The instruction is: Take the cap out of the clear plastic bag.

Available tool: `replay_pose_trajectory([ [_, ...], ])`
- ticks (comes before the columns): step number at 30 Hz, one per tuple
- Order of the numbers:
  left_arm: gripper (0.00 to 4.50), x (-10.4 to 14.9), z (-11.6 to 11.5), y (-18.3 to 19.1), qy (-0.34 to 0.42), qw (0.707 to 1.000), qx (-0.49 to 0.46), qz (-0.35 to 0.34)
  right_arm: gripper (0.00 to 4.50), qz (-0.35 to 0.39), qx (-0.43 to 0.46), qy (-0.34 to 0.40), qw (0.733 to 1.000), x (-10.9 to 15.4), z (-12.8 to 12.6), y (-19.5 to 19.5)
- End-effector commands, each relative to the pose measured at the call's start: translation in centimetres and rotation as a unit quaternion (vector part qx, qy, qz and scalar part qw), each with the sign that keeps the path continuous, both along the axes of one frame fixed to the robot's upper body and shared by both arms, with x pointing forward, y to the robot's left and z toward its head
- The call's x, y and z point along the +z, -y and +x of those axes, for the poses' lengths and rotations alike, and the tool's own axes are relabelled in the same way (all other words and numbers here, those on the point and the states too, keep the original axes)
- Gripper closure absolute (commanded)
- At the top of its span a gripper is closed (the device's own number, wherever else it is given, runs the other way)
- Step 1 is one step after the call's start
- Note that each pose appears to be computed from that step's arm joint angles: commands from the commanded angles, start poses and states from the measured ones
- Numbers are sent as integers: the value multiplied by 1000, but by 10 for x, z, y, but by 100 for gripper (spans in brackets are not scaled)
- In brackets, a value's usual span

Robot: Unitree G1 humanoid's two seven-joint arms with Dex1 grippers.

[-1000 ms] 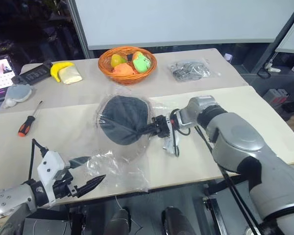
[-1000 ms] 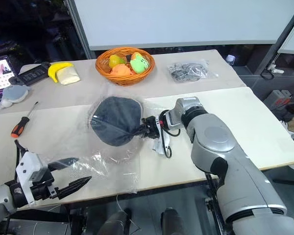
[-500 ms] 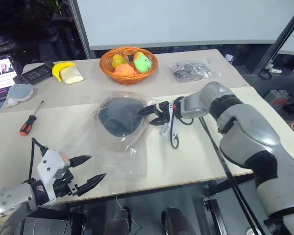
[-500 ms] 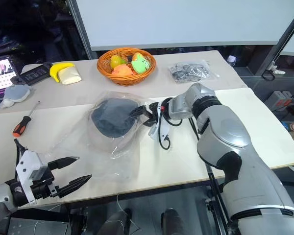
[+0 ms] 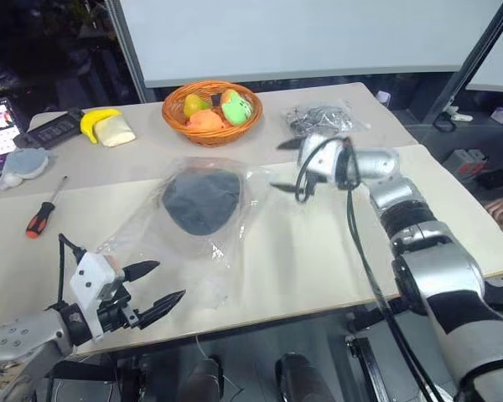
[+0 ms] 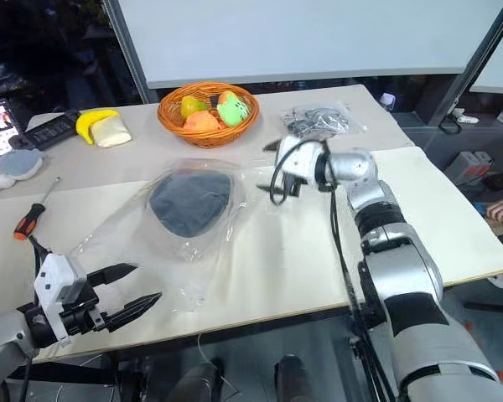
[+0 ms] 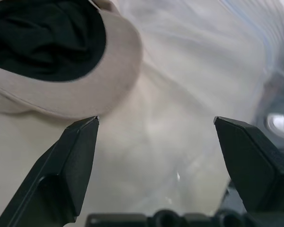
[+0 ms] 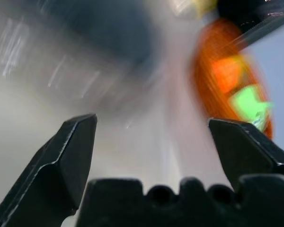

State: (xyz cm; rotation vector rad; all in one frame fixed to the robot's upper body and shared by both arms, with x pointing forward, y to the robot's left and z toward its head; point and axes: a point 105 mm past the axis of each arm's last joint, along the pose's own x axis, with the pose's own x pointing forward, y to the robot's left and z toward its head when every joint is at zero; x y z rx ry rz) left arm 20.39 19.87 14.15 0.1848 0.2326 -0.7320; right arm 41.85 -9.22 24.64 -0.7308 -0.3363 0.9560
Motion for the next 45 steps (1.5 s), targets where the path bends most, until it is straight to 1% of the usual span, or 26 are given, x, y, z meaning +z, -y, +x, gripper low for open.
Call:
replay_pose_trajectory([
  [1,34,5,-1,2,13,1000,7,0,5,135,-79,-28,987,21,-6,12],
  [5,34,4,-2,3,12,1000,8,-1,5,188,-85,-74,976,25,-27,8],
  [6,34,5,-3,3,12,1000,7,-1,5,187,-56,-89,977,28,-40,6],
  [9,34,8,-4,2,12,1000,8,-3,5,143,55,-134,979,30,-86,-4],
  [12,34,6,-5,0,8,1000,12,-5,5,112,139,-190,965,27,-125,-15],
  [14,34,5,-5,0,4,1000,15,-6,5,99,167,-214,957,23,-140,-20],
  [16,34,3,-6,-1,0,1000,22,-10,5,62,193,-232,951,8,-157,-33],
  [17,34,2,-7,-2,-1,1000,24,-12,5,44,190,-232,953,-2,-160,-42],
  [19,34,1,-8,-2,-4,1000,27,-13,5,34,176,-234,956,-15,-160,-55],
  [24,34,1,-7,-1,-6,999,29,-12,5,31,156,-235,959,-31,-165,-76],
  [29,34,3,2,-2,-3,999,37,-20,5,37,167,-273,947,-32,-174,-80],
  [31,34,2,5,-1,-6,999,37,-26,5,40,153,-296,942,-33,-170,-81],
  [37,34,-3,10,3,-13,999,36,-34,5,39,123,-340,932,-36,-169,-95],
  [39,34,-3,14,3,-13,999,36,-36,5,42,114,-350,929,-35,-166,-96],
  [41,34,-3,19,5,-15,999,29,-36,5,51,116,-380,916,-32,-165,-98],
  [43,34,-2,23,8,-16,999,14,-33,5,43,138,-399,906,-25,-172,-102],
  [45,34,-1,27,9,-16,999,2,-29,5,26,141,-401,905,-23,-175,-103],
])
